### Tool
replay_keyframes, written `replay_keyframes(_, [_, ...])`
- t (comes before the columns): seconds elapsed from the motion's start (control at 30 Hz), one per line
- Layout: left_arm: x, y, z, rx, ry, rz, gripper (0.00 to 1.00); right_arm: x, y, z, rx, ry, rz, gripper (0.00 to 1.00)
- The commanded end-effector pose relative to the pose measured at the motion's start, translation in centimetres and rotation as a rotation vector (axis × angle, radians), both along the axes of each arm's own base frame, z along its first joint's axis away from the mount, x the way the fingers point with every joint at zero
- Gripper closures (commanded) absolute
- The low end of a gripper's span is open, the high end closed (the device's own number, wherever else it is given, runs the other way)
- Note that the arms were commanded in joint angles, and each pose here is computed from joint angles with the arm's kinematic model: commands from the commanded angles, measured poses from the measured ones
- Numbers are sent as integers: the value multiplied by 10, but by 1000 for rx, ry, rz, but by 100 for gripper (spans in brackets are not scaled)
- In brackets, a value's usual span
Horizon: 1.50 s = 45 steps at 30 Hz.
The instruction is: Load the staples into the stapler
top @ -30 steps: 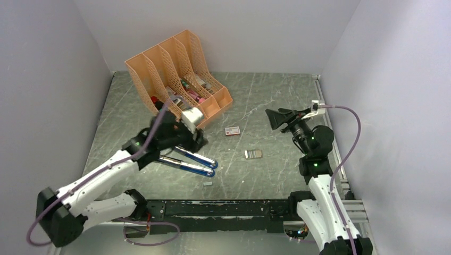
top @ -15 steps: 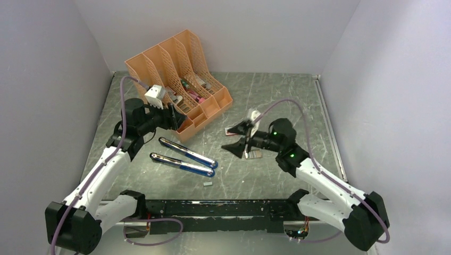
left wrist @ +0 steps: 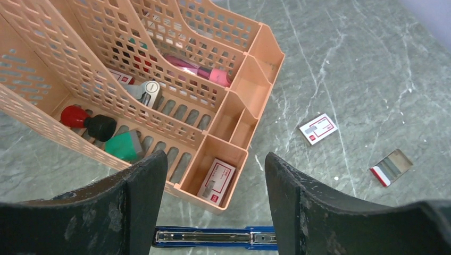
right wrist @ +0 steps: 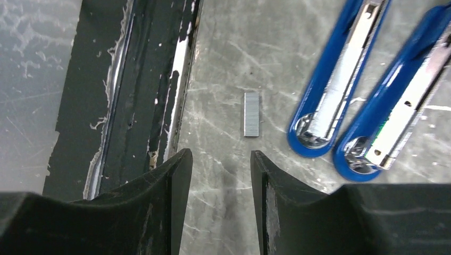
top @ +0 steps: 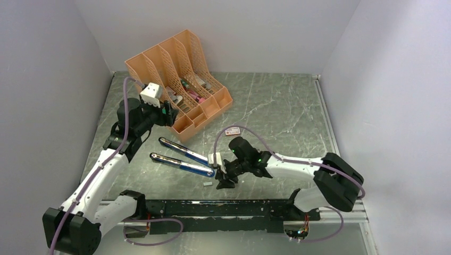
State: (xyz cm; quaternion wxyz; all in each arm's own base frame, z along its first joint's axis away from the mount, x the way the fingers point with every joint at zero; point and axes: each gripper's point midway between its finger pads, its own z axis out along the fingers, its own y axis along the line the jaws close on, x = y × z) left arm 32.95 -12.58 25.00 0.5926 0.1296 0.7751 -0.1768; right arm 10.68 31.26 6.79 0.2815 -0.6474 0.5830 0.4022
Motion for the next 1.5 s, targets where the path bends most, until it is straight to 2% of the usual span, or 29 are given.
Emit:
replay_keyframes(0.0, [5,8,-11,49,4,9,29,-3,5,-14,-6,-38,38,51])
replay_keyframes(0.63, [6,9,-23,79,35,1,30,15,14,-54,-69,-91,-4,48])
replay_keyframes(0.93, [5,9,-20,79,25,-1,30,2,13,-67,-106,-96,46,48])
replay_keyframes(1.17, [4,9,-18,77,17,-3,30,1,9,-73,-135,-94,42,51])
replay_keyframes(1.47, [3,9,-18,77,15,-2,31,-1,6,-79,-166,-79,53,60])
